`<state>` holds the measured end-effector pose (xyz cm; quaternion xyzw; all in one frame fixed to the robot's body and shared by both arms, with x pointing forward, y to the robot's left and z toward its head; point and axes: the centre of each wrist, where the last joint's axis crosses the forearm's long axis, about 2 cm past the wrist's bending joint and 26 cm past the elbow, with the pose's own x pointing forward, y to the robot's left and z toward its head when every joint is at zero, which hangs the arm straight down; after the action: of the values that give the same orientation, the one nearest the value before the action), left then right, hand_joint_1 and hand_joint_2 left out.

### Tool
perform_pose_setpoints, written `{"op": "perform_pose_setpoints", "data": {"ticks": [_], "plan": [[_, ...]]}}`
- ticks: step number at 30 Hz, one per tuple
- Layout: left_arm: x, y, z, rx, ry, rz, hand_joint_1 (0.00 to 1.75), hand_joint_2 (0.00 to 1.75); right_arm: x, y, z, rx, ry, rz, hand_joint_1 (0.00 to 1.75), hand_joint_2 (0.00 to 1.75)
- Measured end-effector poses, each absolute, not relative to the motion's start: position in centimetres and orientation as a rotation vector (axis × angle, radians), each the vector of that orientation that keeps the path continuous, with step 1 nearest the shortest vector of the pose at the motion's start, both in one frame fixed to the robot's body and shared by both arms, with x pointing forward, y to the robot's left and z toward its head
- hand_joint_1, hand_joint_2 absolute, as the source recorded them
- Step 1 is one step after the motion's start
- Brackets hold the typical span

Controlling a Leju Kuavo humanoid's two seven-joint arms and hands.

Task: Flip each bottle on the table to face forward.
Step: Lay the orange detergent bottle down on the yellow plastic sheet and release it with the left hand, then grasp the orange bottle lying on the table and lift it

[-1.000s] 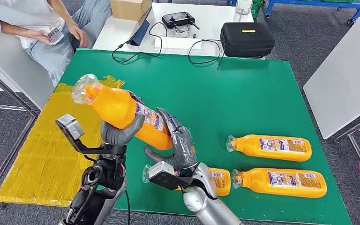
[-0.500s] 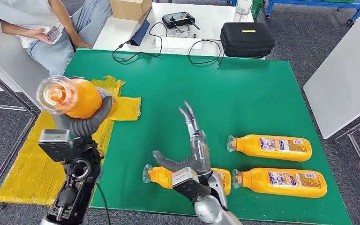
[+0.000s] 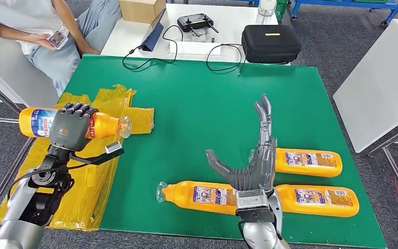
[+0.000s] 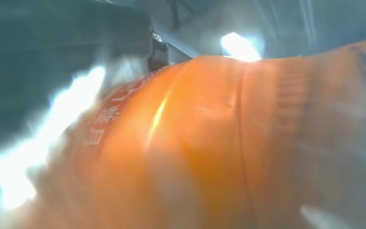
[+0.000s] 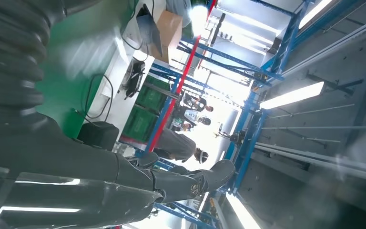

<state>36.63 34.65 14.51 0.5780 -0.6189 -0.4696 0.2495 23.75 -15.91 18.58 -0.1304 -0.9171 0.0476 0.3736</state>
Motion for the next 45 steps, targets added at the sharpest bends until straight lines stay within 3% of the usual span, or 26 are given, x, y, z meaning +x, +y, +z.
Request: {"op": "perform_pose_setpoints", "data": {"ticks": [7,15,32,45], "plan": [[35.9,37.7,11.4,1.593,-1.441,-1.445,1.75,1.75,23.4,-16.5,18.8,-0.348,-2.364,0.115,0.00,1.75],[35.2,40.4,8.6,1.452,-1.278,-1.331,1.75,1.75,23.2,-17.2,18.8,-0.369,-2.364,0.109,0.00,1.75],[35.0,41.0,7.5,1.262,-1.317,-1.148,1.75,1.75,23.2,-17.2,18.7,-0.368,-2.362,0.110,0.00,1.75],[34.8,40.1,6.6,0.943,-1.452,-1.051,1.75,1.75,23.7,-17.2,18.6,-0.339,-2.350,0.114,0.00,1.75]]}}
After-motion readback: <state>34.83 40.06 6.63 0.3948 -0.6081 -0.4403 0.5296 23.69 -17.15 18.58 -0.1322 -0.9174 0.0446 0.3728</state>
